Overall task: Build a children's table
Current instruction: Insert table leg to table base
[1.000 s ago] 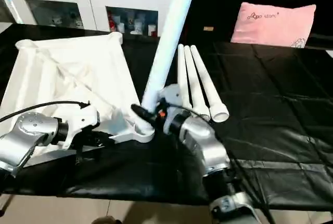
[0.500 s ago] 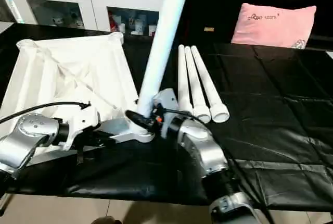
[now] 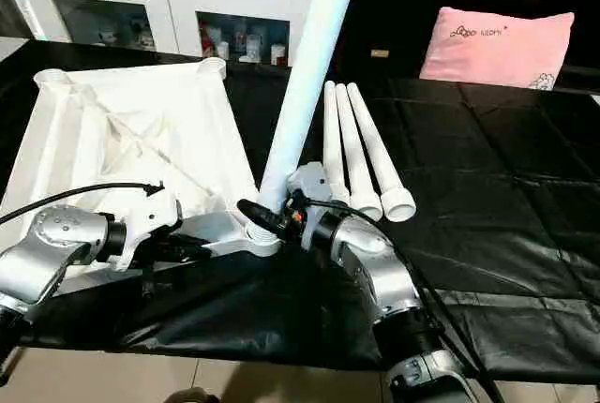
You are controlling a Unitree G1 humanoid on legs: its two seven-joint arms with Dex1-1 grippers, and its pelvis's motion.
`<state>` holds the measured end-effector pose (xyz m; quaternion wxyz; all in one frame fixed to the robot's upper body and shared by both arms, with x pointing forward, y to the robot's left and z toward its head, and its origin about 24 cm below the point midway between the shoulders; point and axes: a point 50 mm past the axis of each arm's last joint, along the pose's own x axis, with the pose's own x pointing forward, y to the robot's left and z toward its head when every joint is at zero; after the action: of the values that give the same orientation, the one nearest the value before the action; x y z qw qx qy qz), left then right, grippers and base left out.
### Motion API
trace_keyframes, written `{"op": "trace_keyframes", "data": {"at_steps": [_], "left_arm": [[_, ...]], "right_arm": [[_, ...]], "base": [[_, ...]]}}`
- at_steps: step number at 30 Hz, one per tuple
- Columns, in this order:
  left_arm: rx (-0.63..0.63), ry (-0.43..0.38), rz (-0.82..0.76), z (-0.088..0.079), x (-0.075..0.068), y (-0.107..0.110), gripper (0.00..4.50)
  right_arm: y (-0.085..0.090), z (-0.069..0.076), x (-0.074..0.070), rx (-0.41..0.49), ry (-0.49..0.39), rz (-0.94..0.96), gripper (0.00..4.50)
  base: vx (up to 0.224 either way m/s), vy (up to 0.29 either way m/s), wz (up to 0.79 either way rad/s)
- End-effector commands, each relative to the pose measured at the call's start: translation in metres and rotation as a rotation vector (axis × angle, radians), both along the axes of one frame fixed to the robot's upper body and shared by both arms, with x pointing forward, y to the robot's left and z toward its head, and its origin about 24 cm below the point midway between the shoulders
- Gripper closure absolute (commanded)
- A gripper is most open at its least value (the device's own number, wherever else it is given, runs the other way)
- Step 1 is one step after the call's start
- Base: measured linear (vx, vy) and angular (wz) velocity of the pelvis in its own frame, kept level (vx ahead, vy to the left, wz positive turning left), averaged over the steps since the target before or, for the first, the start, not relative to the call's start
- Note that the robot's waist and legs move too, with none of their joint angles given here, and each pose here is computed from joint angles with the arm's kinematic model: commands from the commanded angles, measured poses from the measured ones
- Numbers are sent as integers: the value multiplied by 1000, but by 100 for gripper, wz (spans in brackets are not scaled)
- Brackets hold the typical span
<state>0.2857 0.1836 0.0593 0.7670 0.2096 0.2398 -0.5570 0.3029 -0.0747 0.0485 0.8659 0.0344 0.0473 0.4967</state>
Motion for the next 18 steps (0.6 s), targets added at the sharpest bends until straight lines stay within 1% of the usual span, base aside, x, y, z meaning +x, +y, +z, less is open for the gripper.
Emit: {"op": "trace_keyframes", "data": {"at_steps": [1,2,6,11,18], "left_arm": [[-60,-7,-23,2,-1,-8,450],[-58,-7,-22,2,0,-8,450],[-47,-4,-25,2,0,-8,450],[-35,2,-32,1,-1,-8,450],[-29,0,-30,2,0,-9,450]], "right_arm": [[0,-14,-4,-62,55,22,256],[3,-15,-3,-97,49,51,256],[6,-20,-4,-178,40,112,256],[6,-23,-4,-215,41,159,256],[7,-23,-1,-213,38,173,256]], "base": [[0,0,0],[0,0,0],[0,0,0],[0,0,0],[0,0,0]]}}
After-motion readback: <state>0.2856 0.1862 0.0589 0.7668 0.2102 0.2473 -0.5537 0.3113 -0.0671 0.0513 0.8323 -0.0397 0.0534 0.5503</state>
